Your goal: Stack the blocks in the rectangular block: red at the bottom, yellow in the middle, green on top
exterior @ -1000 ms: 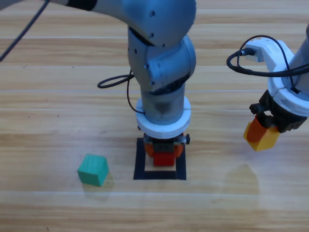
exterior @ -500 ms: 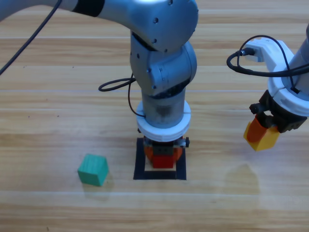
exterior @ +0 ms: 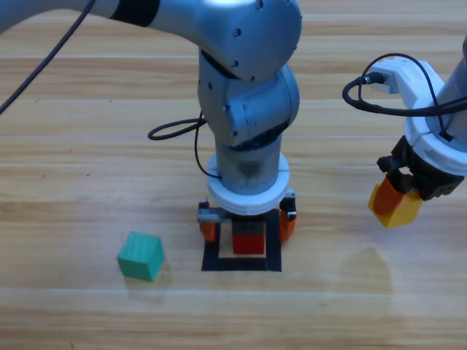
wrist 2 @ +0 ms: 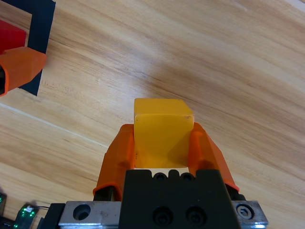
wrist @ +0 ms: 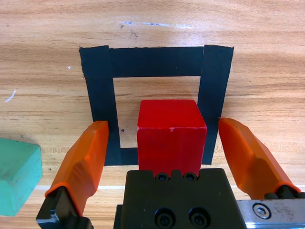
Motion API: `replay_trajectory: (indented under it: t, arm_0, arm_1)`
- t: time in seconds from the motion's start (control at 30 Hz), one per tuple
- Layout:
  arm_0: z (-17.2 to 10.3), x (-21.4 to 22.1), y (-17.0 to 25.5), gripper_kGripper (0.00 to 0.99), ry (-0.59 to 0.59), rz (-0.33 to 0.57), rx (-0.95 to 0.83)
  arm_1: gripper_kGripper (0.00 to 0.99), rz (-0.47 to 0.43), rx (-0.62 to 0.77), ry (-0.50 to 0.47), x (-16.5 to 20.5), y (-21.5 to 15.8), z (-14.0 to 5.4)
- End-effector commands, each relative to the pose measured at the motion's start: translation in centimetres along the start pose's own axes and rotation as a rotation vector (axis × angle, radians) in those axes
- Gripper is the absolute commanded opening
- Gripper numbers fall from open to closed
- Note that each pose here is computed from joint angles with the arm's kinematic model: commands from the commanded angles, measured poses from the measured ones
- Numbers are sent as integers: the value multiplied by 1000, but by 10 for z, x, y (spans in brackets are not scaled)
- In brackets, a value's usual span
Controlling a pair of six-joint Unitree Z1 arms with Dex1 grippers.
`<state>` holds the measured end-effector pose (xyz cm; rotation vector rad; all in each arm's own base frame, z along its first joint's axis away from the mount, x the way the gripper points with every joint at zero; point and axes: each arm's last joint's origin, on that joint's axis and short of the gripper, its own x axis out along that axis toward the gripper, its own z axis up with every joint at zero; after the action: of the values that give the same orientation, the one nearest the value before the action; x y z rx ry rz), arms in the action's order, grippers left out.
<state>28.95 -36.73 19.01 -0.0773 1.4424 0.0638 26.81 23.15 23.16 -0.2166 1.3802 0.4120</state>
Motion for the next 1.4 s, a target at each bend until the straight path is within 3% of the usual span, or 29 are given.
replay_trajectory:
  t: [0.03, 0.23, 0.4, 0.53, 0.63, 0.73, 0.8, 1.07, 1.4]
  arm_0:
    - [-8, -35, -2, 990, -74, -38, 16]
    - [1, -168, 38, 990, -287, -172, 15]
    - [-27, -227, 114, 989, -423, -167, 1]
    - [-43, -230, 161, 931, -468, -145, 82]
    - [-72, -221, 207, 934, -581, -171, 67]
    - [-126, -206, 279, 934, -766, -361, 32]
    - [-153, -203, 312, 934, -819, -465, 54]
    - [-163, -193, 315, 933, -702, -467, 177]
    - [-171, -186, 324, 934, -699, -449, 239]
  arm_1:
    - [0, -26, -26, 9, -5, 15, -13]
    - [0, -53, 19, 46, -6, 40, -6]
    - [0, -69, 48, 75, -8, 74, 0]
    - [0, -82, 94, 108, 4, 102, 15]
    - [0, -83, 113, 111, 13, 124, 24]
    - [0, -109, 121, 117, 22, 146, 30]
    - [0, -126, 134, 119, 29, 159, 34]
    - [0, -157, 165, 88, 44, 193, 47]
    - [0, -206, 199, 103, 75, 203, 59]
